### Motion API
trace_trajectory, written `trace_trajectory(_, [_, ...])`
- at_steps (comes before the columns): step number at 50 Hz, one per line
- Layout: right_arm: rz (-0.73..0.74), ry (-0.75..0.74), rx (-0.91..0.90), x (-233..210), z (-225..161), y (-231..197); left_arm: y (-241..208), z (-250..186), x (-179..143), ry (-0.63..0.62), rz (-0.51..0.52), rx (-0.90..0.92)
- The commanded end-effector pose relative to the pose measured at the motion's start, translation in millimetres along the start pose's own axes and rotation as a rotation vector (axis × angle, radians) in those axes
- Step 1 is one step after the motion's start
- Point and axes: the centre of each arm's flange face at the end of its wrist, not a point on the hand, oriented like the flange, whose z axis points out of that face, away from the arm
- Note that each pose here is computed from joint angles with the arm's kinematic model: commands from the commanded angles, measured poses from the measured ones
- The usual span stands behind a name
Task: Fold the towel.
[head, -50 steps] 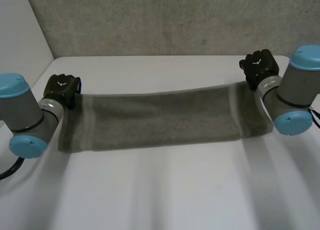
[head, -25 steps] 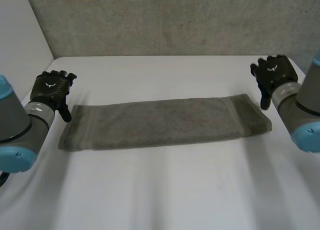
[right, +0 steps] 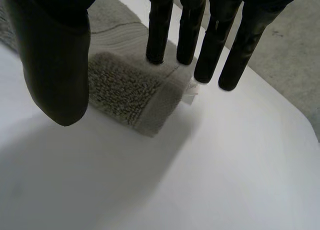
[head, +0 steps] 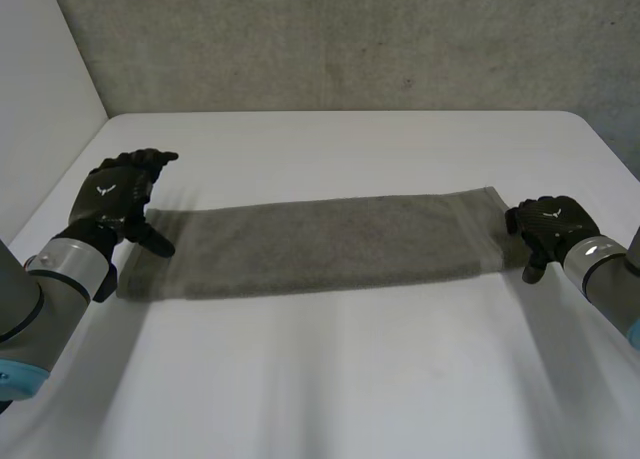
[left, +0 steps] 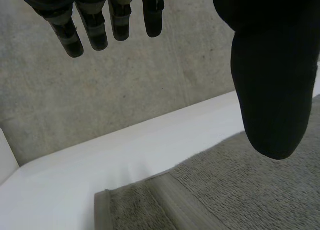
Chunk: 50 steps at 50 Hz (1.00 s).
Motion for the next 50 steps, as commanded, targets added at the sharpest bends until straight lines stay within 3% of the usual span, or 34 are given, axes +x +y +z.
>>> trace_trajectory(1, [-0.019, 0.031, 0.019, 1.4, 14.2, 6.8, 0.7, -0.1, -1.0, -0.007, 0.005, 0.003])
trace_trajectory(12, [-0.020, 0.122, -0.018, 32.2, 21.9, 15.3, 2.6, -1.6, 0.1, -0.004, 0.003, -0.003])
trace_trajectory(20, [-0.100, 0.203, -0.178, 76.6, 6.6, 34.0, 2.6, -1.6, 0.3, -0.002, 0.005, -0.003])
trace_trajectory(27, [-0.054, 0.143, -0.067, 69.6, 2.8, 21.5, 2.9, -1.8, 0.9, -0.001, 0.005, -0.003])
trace_trajectory(34, [0.128, -0.017, 0.181, 46.8, 2.9, -7.1, 3.5, -2.5, 0.5, -0.002, 0.007, -0.002])
trace_trajectory(40, [0.145, -0.114, 0.189, 22.6, 9.9, -5.1, 3.0, -2.0, 0.4, -0.002, 0.009, 0.009])
trace_trajectory(50, [0.136, -0.113, 0.164, 17.3, 23.2, 3.2, 4.9, -2.7, 1.8, 0.002, 0.009, 0.003])
